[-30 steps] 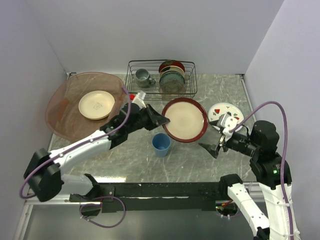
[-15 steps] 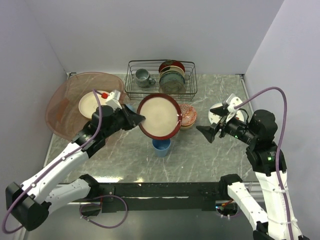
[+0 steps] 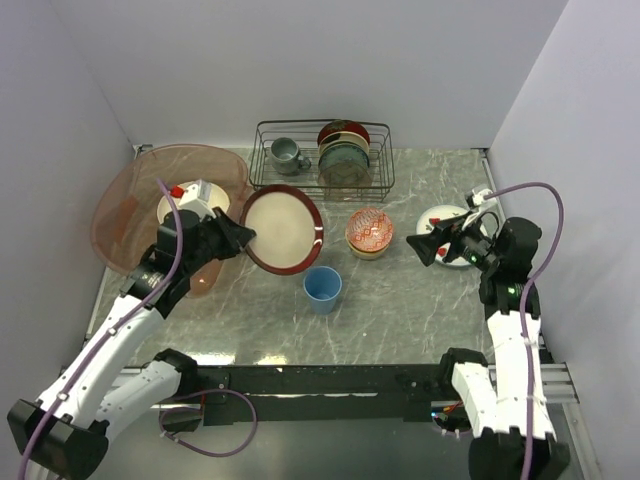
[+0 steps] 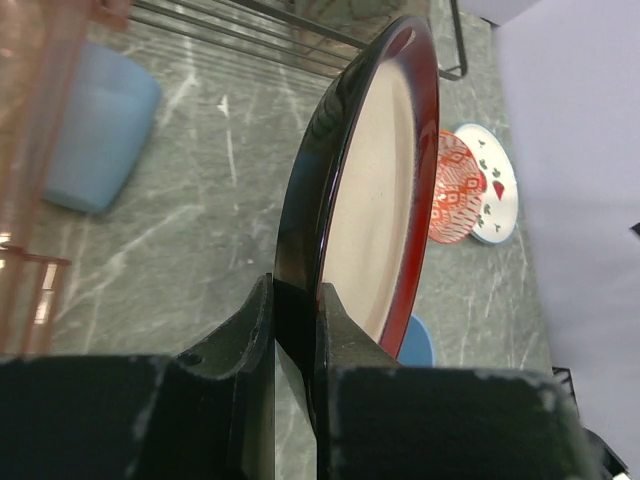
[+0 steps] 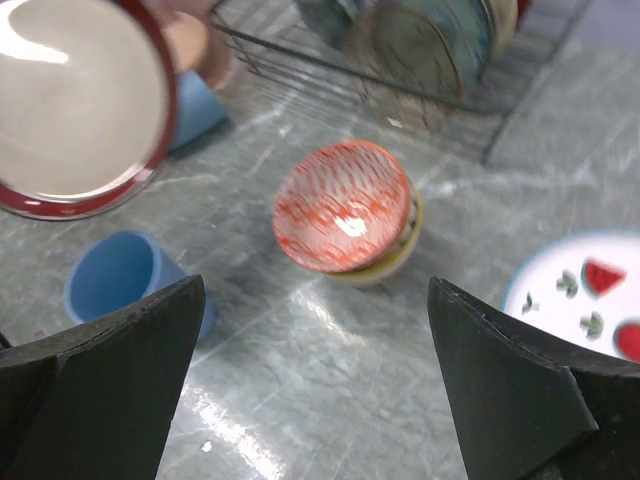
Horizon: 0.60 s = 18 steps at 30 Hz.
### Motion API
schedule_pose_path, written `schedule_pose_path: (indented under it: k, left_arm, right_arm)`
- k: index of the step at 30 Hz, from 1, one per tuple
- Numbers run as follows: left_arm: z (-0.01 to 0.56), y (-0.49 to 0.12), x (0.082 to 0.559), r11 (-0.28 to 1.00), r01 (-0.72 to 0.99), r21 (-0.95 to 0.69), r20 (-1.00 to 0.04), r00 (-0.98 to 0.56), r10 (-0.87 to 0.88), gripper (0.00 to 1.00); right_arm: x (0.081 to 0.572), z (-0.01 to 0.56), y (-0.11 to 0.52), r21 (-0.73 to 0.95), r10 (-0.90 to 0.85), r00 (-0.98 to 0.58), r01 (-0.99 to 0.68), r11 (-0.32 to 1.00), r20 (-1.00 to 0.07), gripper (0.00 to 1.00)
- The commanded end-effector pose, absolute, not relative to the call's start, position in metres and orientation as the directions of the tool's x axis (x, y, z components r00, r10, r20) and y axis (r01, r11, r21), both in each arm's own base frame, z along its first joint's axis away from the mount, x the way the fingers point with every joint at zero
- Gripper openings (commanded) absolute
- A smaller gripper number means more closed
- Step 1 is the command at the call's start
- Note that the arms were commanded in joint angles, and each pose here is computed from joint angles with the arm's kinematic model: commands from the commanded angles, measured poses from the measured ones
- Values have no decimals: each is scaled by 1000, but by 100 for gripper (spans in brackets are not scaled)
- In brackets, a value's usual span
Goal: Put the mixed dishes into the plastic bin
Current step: Pick up the plate at the center of the board, then place the plate in the plastic bin.
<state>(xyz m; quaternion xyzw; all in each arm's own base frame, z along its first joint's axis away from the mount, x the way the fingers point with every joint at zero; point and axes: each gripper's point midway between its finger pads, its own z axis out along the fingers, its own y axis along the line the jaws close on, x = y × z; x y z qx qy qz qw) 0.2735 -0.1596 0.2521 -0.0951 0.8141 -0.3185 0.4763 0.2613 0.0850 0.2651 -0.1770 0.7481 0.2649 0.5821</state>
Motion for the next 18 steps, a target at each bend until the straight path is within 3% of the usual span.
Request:
schedule_pose_path:
  k: [1, 7, 18]
  left_arm:
    - [348, -148, 291, 710, 299, -638, -768, -312, -559, 1]
    - [343, -116, 319, 694, 248, -676, -736, -290, -612, 1]
    - [339, -53, 366, 541, 207, -816, -579, -272, -769, 1]
  right_arm:
    - [270, 276, 75, 172, 75, -187, -580, 796, -979, 100]
    - [266, 276, 71, 101, 27, -137, -568, 817, -990, 100]
    - [270, 271, 69, 124, 31, -172, -560, 819, -985, 100]
